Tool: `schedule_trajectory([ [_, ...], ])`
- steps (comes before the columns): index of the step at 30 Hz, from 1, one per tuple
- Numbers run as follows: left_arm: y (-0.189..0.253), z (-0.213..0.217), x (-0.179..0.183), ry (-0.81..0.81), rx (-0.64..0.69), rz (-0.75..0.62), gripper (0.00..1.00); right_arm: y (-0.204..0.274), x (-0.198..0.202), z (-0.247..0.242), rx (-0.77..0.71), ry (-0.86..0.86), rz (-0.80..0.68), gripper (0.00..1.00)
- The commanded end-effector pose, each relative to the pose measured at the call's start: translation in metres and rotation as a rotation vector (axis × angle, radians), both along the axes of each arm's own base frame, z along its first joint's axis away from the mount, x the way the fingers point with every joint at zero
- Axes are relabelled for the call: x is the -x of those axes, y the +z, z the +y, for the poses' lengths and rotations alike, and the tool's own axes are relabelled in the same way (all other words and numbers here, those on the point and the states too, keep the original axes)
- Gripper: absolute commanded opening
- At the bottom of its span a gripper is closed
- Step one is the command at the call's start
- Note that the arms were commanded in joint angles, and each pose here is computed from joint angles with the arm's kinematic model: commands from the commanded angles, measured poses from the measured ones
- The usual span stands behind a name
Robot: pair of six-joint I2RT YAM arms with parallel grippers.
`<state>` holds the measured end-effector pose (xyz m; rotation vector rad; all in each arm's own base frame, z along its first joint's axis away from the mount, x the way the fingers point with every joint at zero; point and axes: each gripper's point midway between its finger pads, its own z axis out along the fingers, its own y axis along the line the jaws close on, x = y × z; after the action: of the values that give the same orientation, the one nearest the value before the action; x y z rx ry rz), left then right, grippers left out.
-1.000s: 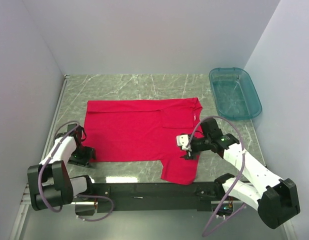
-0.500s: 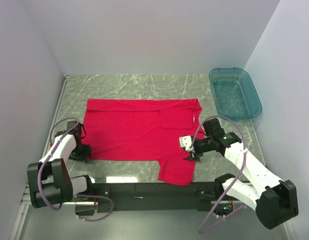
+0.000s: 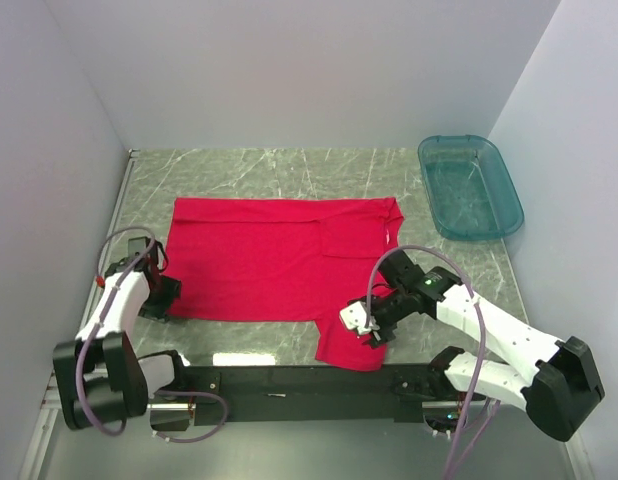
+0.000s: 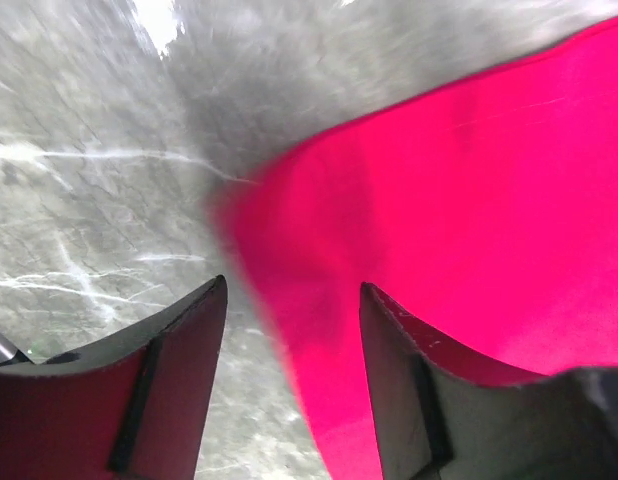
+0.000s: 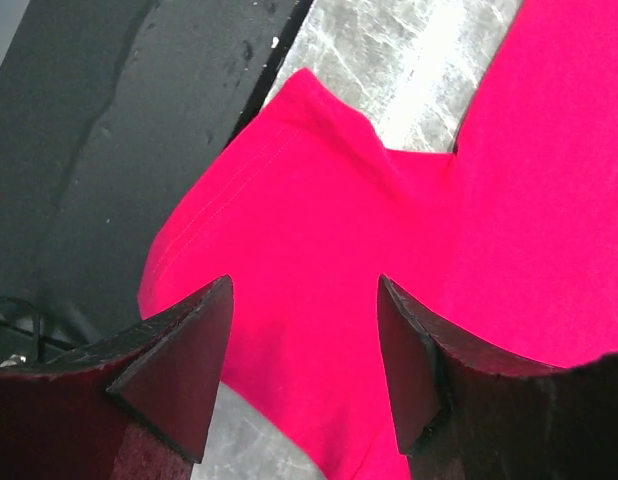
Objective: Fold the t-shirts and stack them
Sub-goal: Fold the tshirt
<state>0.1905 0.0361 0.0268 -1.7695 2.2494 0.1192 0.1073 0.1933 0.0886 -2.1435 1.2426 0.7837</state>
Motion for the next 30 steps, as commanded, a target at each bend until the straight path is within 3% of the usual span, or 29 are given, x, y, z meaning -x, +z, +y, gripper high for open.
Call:
schedule_trajectory([
  [1, 0.026, 0.014, -0.008, 0.020, -0.059, -0.072, 0.62, 0.005, -0.007, 0.013, -0.033, -0.017, 0.001, 0.66],
  [6, 0.029, 0.030, -0.006, 0.068, -0.073, -0.071, 0.61, 0.006, -0.007, 0.018, -0.071, -0.020, 0.000, 0.65],
  [11, 0.007, 0.027, 0.003, 0.087, -0.024, 0.019, 0.56, -0.003, 0.001, 0.011, -0.053, 0.010, -0.007, 0.65],
  [17, -0.011, 0.025, 0.002, 0.102, -0.003, 0.040, 0.46, -0.008, 0.009, 0.007, -0.048, 0.032, 0.006, 0.64],
  [23, -0.024, 0.027, 0.003, 0.102, 0.010, 0.078, 0.09, -0.001, 0.013, 0.005, -0.049, 0.038, 0.013, 0.64],
  [27, -0.012, 0.026, -0.008, 0.060, 0.031, 0.012, 0.00, 0.008, 0.012, 0.002, -0.034, 0.036, -0.002, 0.63],
  [30, 0.014, 0.027, -0.024, 0.030, 0.020, -0.087, 0.00, 0.011, 0.016, -0.005, -0.004, 0.070, -0.013, 0.63],
])
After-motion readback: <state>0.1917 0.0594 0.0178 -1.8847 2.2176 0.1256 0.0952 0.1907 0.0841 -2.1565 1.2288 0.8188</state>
